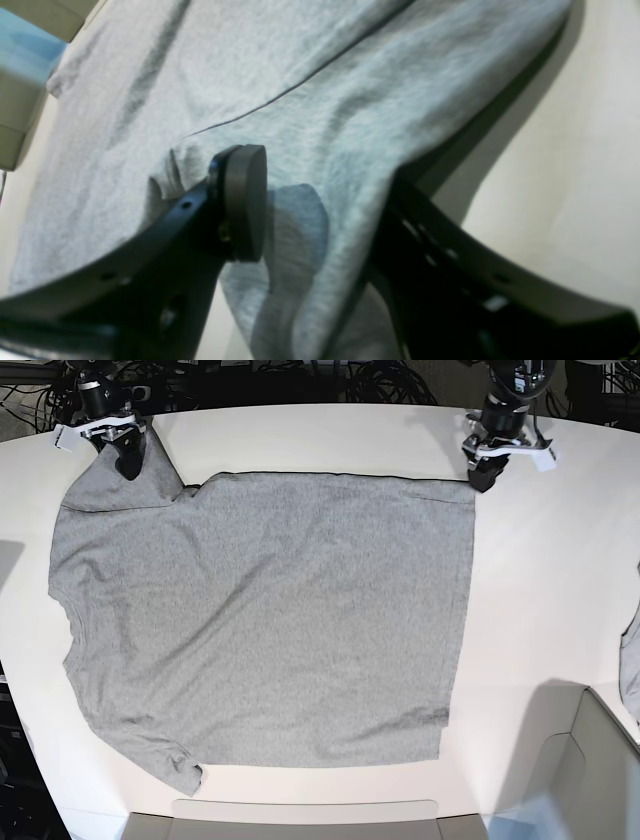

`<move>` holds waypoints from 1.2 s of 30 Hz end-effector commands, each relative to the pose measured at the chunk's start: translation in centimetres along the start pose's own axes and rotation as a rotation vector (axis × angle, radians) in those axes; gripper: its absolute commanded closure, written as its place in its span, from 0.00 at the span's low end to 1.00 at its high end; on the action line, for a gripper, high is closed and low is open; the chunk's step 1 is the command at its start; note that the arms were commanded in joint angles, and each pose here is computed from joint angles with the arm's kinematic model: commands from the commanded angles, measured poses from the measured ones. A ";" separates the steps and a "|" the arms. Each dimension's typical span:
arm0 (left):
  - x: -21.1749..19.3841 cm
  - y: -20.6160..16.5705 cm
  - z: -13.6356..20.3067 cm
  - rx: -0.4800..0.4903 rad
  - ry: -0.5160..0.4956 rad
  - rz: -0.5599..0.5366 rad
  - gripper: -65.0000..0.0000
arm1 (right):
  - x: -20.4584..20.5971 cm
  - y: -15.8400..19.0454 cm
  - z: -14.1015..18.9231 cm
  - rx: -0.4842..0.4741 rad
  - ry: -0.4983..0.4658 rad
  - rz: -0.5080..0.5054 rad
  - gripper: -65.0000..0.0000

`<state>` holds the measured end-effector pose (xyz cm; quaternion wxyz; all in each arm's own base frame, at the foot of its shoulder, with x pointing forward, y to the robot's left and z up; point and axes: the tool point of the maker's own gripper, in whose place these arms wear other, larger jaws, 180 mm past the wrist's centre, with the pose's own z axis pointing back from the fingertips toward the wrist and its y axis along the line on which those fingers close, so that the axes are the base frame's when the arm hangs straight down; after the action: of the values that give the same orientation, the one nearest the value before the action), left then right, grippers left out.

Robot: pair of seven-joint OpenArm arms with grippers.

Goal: Fold the T-shirt properly
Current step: 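Lower both grippers to the shoulder corners of the grey T-shirt, then grasp the shoulder edges with both grippers and lift them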

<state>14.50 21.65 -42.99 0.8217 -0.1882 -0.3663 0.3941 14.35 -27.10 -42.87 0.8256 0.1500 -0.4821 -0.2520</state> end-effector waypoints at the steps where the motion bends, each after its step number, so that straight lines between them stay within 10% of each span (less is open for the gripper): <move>1: -0.3 -0.2 -0.2 -0.016 0.039 -0.004 0.65 | -4.8 -1.4 1.3 -0.048 0.234 0.065 0.59; 19: -4.3 -3.0 -3.9 -0.143 0.205 -0.025 0.68 | -4.1 -0.9 0.2 -0.036 0.223 0.088 0.59; 26: -4.8 -1.9 -4.7 -0.111 0.223 -0.013 1.00 | -1.7 -0.2 -0.6 -0.050 0.216 0.227 1.00; 36: -4.1 1.5 -1.6 -0.047 0.231 -0.072 1.00 | 4.8 -3.1 3.2 -0.214 0.049 0.292 1.00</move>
<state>15.53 18.89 -45.59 0.8547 -0.2547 -0.3228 0.3168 12.27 -31.79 -40.66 0.8843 0.0034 -0.4282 -0.1860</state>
